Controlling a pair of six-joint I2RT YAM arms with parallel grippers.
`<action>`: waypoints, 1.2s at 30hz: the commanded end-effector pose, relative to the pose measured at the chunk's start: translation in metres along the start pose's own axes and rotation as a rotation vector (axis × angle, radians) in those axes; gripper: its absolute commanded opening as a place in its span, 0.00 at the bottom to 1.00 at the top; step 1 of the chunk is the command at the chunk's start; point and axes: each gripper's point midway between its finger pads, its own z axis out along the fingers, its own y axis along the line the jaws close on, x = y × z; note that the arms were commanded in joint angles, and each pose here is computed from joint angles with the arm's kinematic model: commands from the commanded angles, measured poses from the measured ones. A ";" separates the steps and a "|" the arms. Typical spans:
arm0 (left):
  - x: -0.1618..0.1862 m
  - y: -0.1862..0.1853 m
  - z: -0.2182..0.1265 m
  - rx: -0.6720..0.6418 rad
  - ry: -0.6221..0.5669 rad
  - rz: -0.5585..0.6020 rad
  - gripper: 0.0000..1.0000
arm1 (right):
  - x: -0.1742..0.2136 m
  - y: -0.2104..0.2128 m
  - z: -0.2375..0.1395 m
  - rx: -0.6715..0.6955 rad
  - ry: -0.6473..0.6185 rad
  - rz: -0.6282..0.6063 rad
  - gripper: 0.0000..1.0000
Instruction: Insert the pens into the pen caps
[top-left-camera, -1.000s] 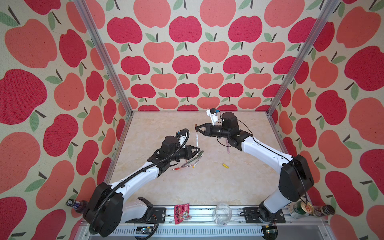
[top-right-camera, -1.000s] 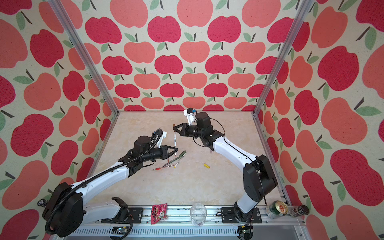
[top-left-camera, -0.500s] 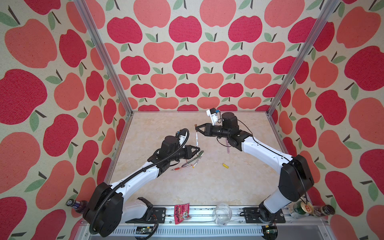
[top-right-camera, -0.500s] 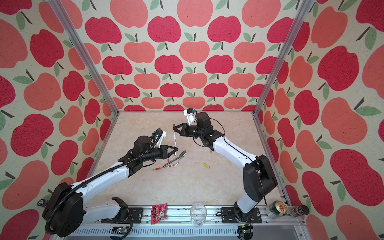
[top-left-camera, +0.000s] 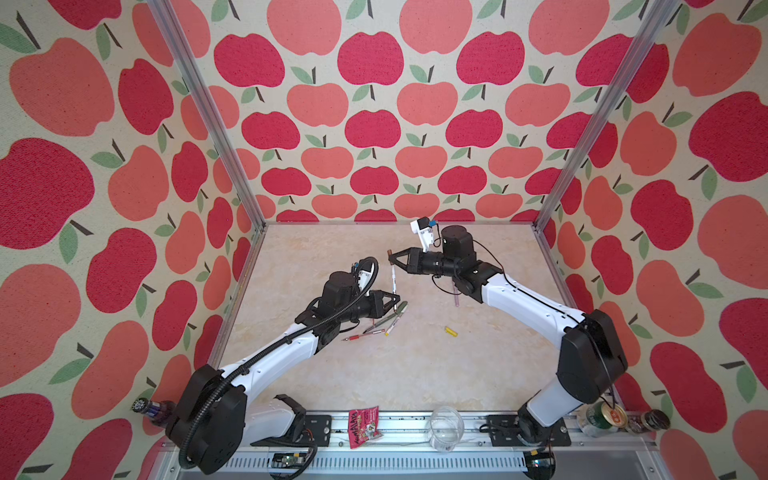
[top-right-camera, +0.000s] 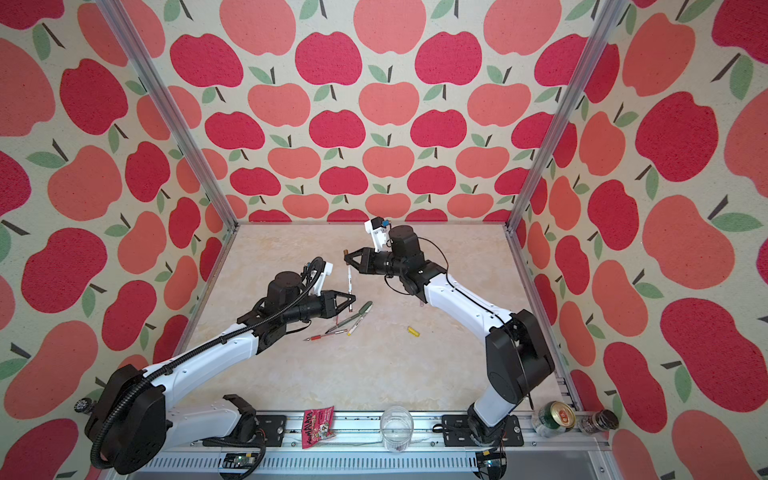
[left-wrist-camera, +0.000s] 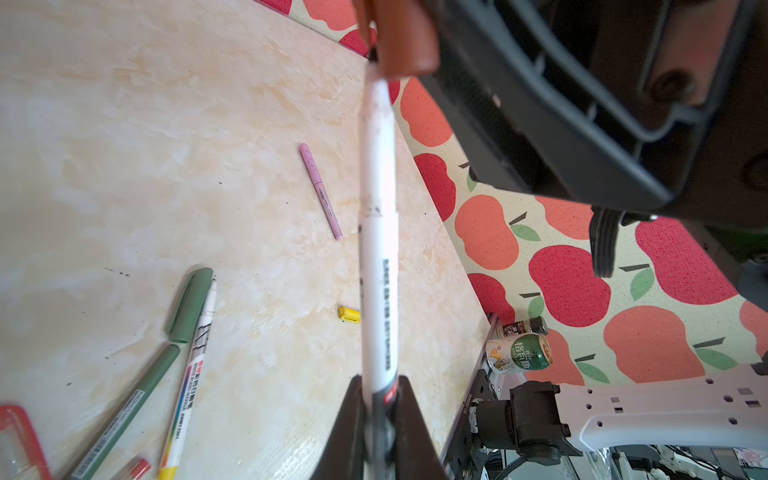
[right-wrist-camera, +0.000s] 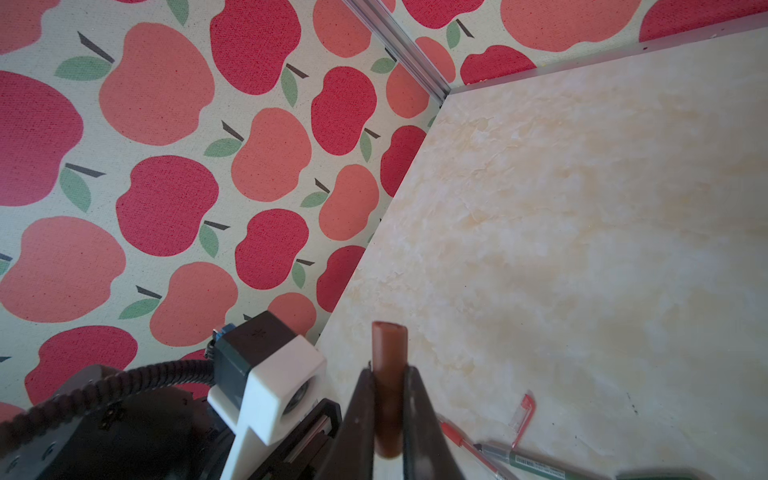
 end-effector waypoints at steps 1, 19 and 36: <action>-0.008 -0.004 -0.006 0.002 -0.042 0.011 0.08 | 0.008 -0.001 0.000 0.005 0.017 -0.005 0.08; -0.017 -0.005 -0.013 -0.011 -0.105 0.018 0.08 | 0.015 0.000 -0.002 -0.004 0.014 -0.023 0.07; -0.023 -0.012 -0.017 0.020 -0.151 0.034 0.08 | 0.009 0.008 -0.002 -0.056 -0.044 -0.027 0.07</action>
